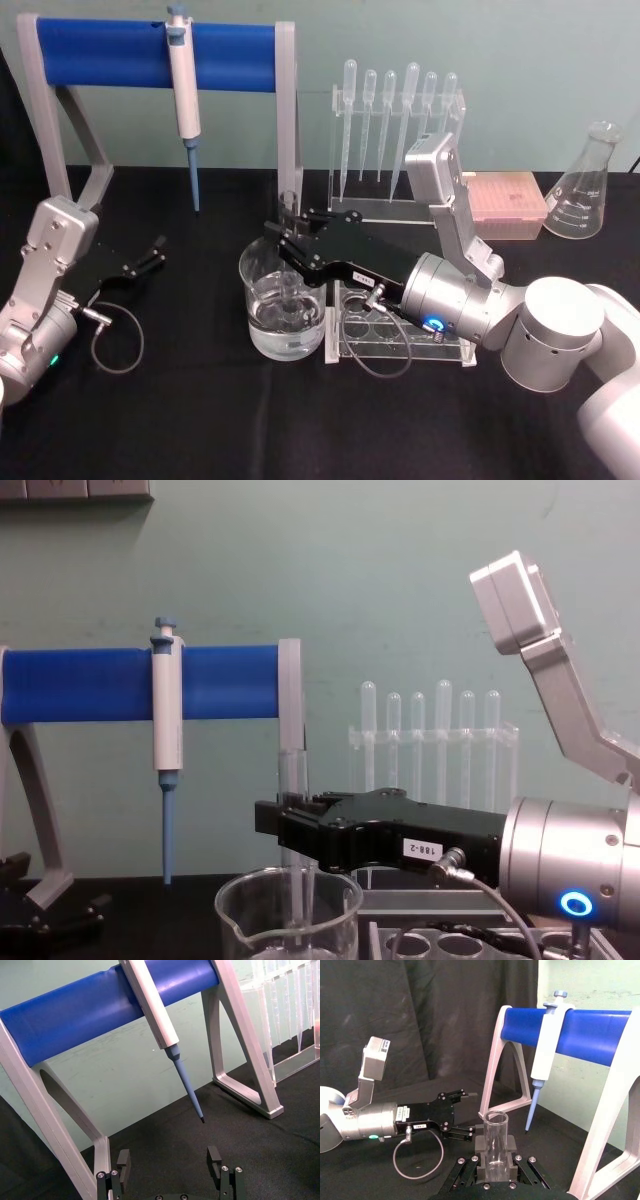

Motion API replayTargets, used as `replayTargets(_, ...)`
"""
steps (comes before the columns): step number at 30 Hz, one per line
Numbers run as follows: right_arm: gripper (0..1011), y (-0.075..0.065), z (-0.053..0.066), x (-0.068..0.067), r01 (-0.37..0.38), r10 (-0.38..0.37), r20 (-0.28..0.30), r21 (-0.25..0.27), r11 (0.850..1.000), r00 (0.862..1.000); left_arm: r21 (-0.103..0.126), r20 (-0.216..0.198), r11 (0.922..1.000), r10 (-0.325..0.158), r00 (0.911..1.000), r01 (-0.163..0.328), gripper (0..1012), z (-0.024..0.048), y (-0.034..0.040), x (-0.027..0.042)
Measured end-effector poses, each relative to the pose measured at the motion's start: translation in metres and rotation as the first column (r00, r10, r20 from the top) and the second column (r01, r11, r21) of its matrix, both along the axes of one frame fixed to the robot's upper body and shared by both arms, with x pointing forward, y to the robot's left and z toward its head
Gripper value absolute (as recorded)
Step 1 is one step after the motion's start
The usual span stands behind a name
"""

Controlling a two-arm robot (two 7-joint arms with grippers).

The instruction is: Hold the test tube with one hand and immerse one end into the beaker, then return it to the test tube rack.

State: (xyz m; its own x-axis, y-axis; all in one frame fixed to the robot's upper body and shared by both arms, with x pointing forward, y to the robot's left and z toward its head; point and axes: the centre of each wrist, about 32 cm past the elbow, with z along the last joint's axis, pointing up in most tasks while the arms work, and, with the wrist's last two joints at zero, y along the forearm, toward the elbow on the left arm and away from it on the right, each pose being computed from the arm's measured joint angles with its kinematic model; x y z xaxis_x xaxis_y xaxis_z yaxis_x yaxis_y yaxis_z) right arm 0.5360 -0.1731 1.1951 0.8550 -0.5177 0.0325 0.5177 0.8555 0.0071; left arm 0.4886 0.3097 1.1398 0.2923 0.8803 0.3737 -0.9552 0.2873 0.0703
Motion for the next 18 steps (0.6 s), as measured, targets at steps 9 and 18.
replayTargets(9, 224, 0.0000, 0.0000, 0.0000, 0.000, 0.000, 0.000, 0.000, 1.000, 1.000, 0.000, 0.000, 1.0000, 0.000, 1.0000, 0.000, 1000, 0.0000, 0.0000, 0.0000)
replayTargets(18, 224, 0.0000, 0.0000, 0.0000, 0.000, 0.000, 0.000, 0.000, 1.000, 1.000, 0.000, 0.000, 1.0000, 0.000, 1.0000, 0.000, 1000, 0.0000, 0.0000, 0.0000)
